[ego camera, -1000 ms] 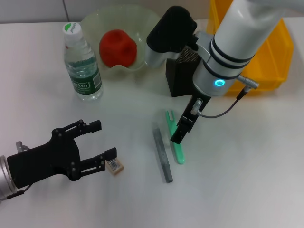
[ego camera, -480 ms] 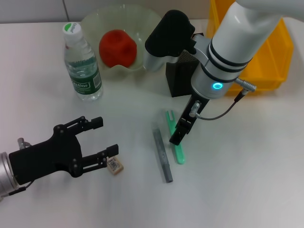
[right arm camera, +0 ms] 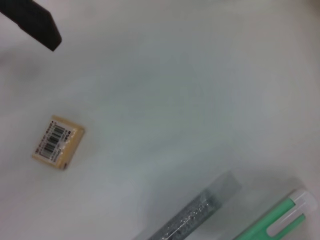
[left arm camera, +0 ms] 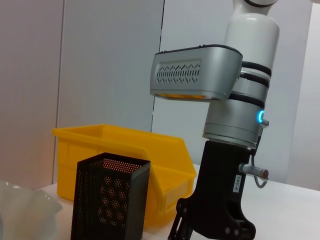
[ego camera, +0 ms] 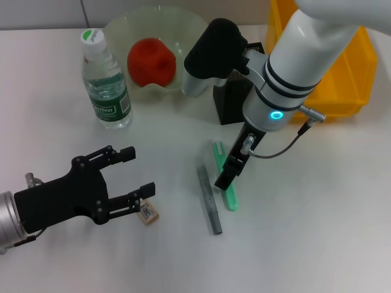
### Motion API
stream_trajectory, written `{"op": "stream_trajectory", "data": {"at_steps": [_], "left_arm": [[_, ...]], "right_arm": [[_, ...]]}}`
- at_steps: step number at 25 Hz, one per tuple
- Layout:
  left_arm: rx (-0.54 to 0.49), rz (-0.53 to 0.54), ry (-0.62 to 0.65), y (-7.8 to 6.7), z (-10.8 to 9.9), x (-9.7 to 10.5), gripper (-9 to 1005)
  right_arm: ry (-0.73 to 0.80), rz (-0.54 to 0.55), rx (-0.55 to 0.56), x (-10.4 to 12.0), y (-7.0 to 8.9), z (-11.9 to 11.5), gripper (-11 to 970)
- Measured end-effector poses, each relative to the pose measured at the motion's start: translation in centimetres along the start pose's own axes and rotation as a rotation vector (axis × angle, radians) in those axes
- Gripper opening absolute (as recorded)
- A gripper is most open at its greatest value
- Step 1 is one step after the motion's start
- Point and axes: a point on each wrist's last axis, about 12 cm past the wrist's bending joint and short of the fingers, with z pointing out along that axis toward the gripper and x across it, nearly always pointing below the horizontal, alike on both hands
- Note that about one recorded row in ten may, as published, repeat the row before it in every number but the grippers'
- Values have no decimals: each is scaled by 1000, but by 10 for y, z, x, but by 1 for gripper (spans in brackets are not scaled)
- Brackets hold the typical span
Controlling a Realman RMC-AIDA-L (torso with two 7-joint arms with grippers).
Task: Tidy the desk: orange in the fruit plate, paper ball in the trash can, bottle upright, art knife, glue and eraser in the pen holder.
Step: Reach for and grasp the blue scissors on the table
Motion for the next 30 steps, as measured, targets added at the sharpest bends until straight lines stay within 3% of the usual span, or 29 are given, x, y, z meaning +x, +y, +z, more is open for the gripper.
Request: {"op": "stream_trajectory", "data": {"at_steps": [30], "left_arm": [[3,0,-8,0,4,-1,798]], "right_arm": [[5,-13,-11,3,3,5,813]]}}
